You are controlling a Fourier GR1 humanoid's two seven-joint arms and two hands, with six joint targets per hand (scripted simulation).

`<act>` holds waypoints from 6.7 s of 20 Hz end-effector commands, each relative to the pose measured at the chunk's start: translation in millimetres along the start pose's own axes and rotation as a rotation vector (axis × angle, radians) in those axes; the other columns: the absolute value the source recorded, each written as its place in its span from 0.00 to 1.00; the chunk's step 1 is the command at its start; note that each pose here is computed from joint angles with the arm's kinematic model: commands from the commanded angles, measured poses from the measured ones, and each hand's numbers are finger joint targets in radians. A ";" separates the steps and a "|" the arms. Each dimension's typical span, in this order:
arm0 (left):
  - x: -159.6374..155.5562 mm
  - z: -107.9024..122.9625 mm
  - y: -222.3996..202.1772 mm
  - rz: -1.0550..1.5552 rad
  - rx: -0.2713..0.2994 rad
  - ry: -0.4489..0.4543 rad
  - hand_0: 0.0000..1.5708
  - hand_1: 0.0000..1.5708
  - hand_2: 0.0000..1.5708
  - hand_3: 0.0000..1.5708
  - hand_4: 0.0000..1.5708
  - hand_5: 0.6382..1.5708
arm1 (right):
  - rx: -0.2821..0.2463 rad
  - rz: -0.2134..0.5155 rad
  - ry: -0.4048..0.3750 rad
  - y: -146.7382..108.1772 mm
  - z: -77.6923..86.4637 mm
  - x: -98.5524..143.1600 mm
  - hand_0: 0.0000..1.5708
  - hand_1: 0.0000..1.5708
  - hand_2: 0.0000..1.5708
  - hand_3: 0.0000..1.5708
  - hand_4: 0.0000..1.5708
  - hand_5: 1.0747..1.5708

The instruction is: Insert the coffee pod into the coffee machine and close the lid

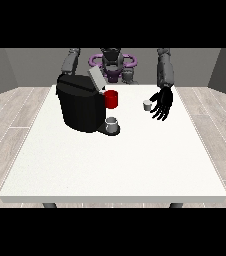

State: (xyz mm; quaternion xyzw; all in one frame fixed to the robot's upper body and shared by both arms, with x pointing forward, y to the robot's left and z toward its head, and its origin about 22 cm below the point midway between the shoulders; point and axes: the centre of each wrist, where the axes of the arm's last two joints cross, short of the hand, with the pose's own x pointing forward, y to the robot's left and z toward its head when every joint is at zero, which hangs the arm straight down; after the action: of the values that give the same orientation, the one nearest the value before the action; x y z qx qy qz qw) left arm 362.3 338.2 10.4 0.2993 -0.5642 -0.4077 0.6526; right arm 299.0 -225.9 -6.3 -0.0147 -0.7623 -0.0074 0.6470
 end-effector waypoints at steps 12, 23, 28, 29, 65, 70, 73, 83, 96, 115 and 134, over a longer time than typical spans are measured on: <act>33.3 -2.3 -66.1 -0.002 -0.122 -0.074 0.85 0.85 0.89 0.84 0.39 1.00 | -0.027 0.002 0.078 -35.0 9.0 -23.6 0.00 0.00 0.00 0.00 0.24 1.00; 50.4 -17.5 -51.3 0.115 -0.121 -0.188 0.91 0.91 0.90 0.83 0.38 1.00 | -0.082 -0.015 0.138 -42.8 10.7 -35.7 0.00 0.00 0.00 0.00 0.20 1.00; 97.8 -22.0 -52.9 0.066 -0.193 -0.265 0.89 0.89 0.88 0.82 0.38 1.00 | -0.141 -0.004 0.189 -50.3 47.3 -80.7 0.00 0.00 0.00 0.00 0.18 1.00; 96.7 -34.8 -21.2 0.100 -0.117 -0.239 0.91 0.91 0.89 0.82 0.39 1.00 | -0.091 0.010 0.127 -39.1 18.4 -56.7 0.00 0.00 0.00 0.00 0.16 1.00; 170.0 -62.3 112.8 0.277 0.107 -0.212 0.89 0.89 0.92 0.88 0.39 1.00 | 0.139 -0.002 0.004 -34.6 -13.9 -3.5 0.00 0.00 0.00 0.00 0.08 1.00; 175.9 -58.0 153.8 0.315 0.165 -0.239 0.92 0.92 0.93 0.88 0.38 1.00 | 0.182 -0.050 -0.047 -12.9 -14.3 -12.3 0.00 0.00 0.00 0.00 0.04 1.00; 187.7 -54.4 176.3 0.339 0.180 -0.272 0.93 0.93 0.94 0.88 0.38 1.00 | 0.185 -0.019 -0.076 -31.1 -14.2 -19.2 0.00 0.00 0.00 0.00 0.18 1.00; 189.4 -58.1 168.8 0.257 0.166 -0.284 0.97 0.97 0.97 0.92 0.44 1.00 | 0.155 -0.010 -0.070 -32.3 -34.8 -9.6 0.00 0.00 0.00 0.00 0.17 1.00; 198.1 -59.7 166.8 0.270 0.276 -0.307 0.87 0.87 0.88 0.80 0.35 1.00 | 0.149 -0.015 -0.072 -35.2 -43.2 -10.9 0.00 0.00 0.00 0.00 0.15 1.00; 76.1 -8.7 -92.9 0.927 -0.154 -0.354 0.00 0.00 0.00 0.00 0.17 1.00 | -0.093 -0.092 0.253 -86.3 100.9 -111.9 0.00 0.00 0.00 0.00 0.13 1.00; -60.0 113.3 -150.9 1.041 -0.094 0.058 0.00 0.00 0.00 0.00 0.19 1.00 | 0.293 -0.004 0.018 41.3 57.9 2.0 0.00 0.00 0.00 0.00 0.11 1.00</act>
State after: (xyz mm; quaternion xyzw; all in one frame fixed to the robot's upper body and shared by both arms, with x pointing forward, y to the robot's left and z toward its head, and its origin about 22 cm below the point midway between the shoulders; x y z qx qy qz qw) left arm 228.4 320.4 -125.2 -0.0499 -0.6050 -0.0602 0.7924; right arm 235.5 -191.9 -49.1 0.0719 -0.7204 0.0864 0.6844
